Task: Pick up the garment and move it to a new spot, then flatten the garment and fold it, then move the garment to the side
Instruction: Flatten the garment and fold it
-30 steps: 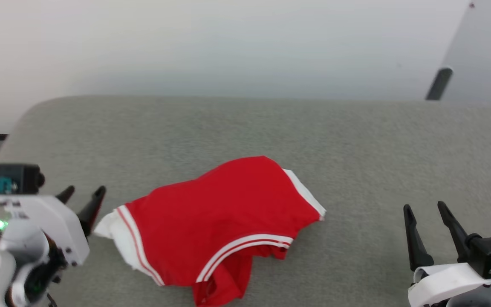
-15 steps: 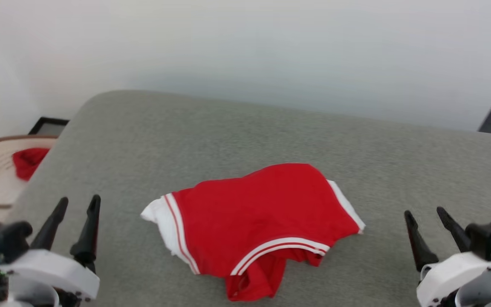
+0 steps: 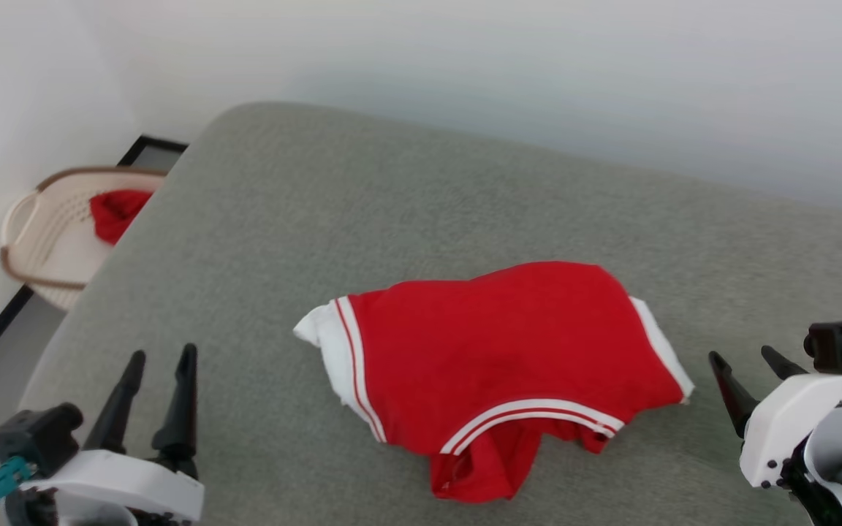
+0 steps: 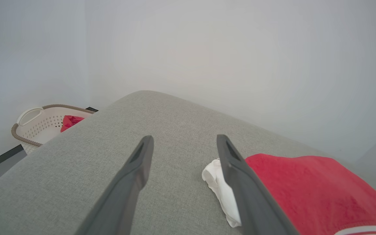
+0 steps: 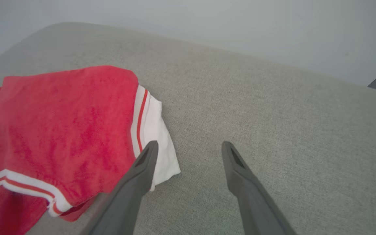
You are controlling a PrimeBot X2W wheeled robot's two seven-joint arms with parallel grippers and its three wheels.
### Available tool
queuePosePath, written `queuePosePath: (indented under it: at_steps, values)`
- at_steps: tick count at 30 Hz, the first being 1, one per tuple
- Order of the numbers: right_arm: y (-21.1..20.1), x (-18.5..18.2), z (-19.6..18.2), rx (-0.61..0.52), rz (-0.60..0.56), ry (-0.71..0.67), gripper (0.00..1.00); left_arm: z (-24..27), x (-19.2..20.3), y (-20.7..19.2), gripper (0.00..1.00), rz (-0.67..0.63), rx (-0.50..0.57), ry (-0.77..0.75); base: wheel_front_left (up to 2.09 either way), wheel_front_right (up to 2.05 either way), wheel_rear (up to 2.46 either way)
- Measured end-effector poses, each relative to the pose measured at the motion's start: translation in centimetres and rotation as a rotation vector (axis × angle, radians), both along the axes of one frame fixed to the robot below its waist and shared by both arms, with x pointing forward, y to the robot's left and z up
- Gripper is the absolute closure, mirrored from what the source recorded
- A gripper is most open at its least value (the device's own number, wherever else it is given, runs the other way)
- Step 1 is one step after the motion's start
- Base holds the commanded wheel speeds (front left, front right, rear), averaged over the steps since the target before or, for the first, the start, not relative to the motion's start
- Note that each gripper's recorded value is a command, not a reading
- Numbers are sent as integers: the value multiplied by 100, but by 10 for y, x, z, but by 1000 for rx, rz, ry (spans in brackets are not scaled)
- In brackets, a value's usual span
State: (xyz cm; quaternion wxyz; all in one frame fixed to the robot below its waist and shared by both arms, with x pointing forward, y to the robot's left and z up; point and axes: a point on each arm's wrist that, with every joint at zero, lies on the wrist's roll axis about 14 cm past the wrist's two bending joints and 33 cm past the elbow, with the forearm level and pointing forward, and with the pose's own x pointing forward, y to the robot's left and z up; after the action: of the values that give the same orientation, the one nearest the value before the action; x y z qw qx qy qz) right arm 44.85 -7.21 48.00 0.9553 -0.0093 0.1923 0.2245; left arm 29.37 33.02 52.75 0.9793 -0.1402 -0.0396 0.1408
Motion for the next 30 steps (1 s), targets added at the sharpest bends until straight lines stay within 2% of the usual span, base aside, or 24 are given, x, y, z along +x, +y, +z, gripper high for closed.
queuePosePath:
  at_steps: [8, 21, 22, 23, 24, 30]
  values:
    - [20, 7, -40, -64, 76, 200, 0, -12, 1, 0, 0, 18, -16, 19, 0, 0, 0]
    - [40, 14, -86, -116, 126, 370, 0, -27, -3, 8, 0, 65, -39, 53, 0, 0, 0]
    - [40, 15, -88, -118, 127, 374, 53, -27, -3, 9, 0, 69, -40, 55, 0, 0, 0]
    - [40, 16, -89, -119, 127, 377, 89, -28, -2, 9, 0, 68, -41, 55, 0, 0, 0]
    - [40, 17, -90, -117, 123, 382, 100, -29, -2, 8, 0, 68, -44, 56, 0, 0, 0]
    - [35, 22, -86, -93, 107, 382, 100, -30, 4, 7, 0, 57, -47, 52, 0, 0, 0]
